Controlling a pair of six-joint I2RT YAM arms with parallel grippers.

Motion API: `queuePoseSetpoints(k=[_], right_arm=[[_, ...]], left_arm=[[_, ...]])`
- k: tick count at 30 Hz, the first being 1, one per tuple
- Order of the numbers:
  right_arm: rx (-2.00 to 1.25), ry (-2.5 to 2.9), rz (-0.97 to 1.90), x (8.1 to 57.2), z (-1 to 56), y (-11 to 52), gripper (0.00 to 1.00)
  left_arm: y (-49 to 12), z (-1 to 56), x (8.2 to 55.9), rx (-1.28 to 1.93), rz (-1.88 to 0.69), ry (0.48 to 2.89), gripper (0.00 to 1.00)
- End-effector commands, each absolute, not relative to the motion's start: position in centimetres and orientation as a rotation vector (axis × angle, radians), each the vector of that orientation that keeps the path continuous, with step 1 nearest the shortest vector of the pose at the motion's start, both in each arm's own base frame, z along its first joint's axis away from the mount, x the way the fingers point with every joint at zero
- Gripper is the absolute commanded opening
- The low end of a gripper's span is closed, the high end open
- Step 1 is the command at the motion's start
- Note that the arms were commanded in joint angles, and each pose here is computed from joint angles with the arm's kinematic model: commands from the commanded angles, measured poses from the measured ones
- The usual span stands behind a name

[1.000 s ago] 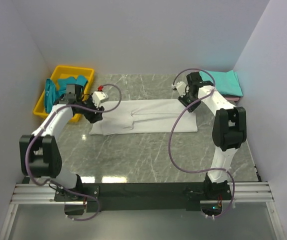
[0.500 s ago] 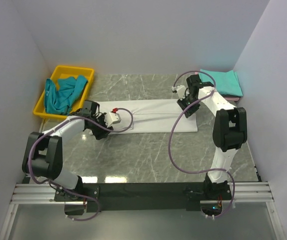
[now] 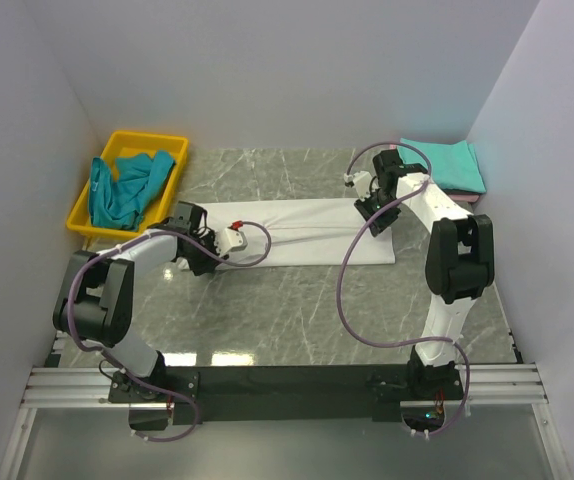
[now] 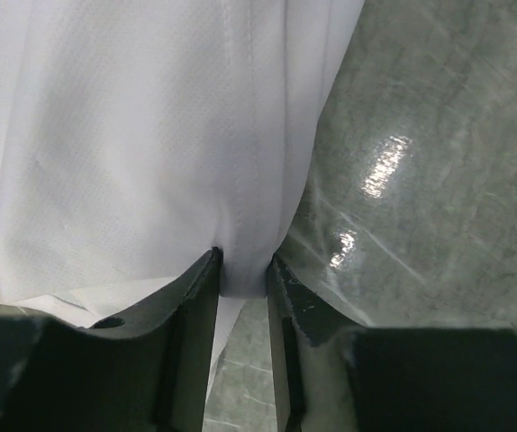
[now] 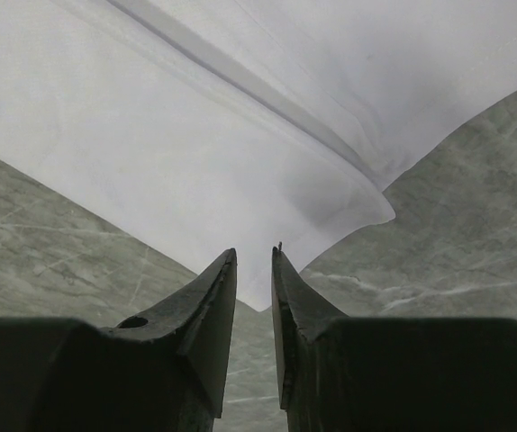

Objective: Fold and stack the t-shirts
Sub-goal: Fold the tshirt

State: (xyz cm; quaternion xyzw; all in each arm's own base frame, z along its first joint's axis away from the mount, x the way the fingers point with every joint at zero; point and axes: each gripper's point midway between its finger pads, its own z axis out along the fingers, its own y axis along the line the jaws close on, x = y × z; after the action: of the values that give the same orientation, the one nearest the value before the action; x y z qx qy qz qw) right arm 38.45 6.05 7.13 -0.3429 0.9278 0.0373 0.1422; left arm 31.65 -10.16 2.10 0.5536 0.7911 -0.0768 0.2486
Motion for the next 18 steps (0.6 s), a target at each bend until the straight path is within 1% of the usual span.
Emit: queuePoseSetpoints(k=[1,3,4,7,9,10,12,13,15,16,18], right_arm=[[-0.995,2.648,0.095,38.5,8.5,6.0,0.29],[-1.000,2.648,0.095,38.5,8.5,6.0,0.29],[-1.002,2.649,0.093,38.4,8.5,5.9,0.29],[-1.006,2.648,0.088,38.5,8.4,5.9,0.30],[-1.005,2.646,0.085,38.7,8.4,5.9,0.29],[-1.005,2.647,0.085,38.7,8.4,5.9,0.29],[-1.006,2.644,0.082,38.8,8.5,5.8,0.29],[-1.010,2.643,0.079,38.8,8.5,5.8,0.29],[-1.010,2.645,0.077,38.7,8.4,5.8,0.29],[-1.011,2.641,0.073,38.7,8.4,5.7,0.29],[-1.010,2.644,0.074,38.6,8.3,5.7,0.29]], left_arm=[[-11.0,4.2,32.3,1.525,-0.234,2.094,0.33],[-11.2,5.1,32.3,1.527,-0.249,2.085,0.31],[-11.3,5.6,32.6,1.529,-0.250,2.072,0.31],[-11.3,5.9,32.6,1.529,-0.261,2.082,0.41],[-11.2,5.8,32.8,1.534,-0.258,2.086,0.42],[-11.3,6.0,33.0,1.534,-0.263,2.084,0.34],[-11.2,5.6,33.0,1.534,-0.277,2.099,0.25],[-11.3,5.9,33.3,1.525,-0.279,2.094,0.15],[-11.4,6.3,33.9,1.500,-0.284,2.090,0.03],[-11.4,7.4,34.8,1.474,-0.281,2.069,0.01],[-11.5,8.2,35.9,1.442,-0.287,2.061,0.01]])
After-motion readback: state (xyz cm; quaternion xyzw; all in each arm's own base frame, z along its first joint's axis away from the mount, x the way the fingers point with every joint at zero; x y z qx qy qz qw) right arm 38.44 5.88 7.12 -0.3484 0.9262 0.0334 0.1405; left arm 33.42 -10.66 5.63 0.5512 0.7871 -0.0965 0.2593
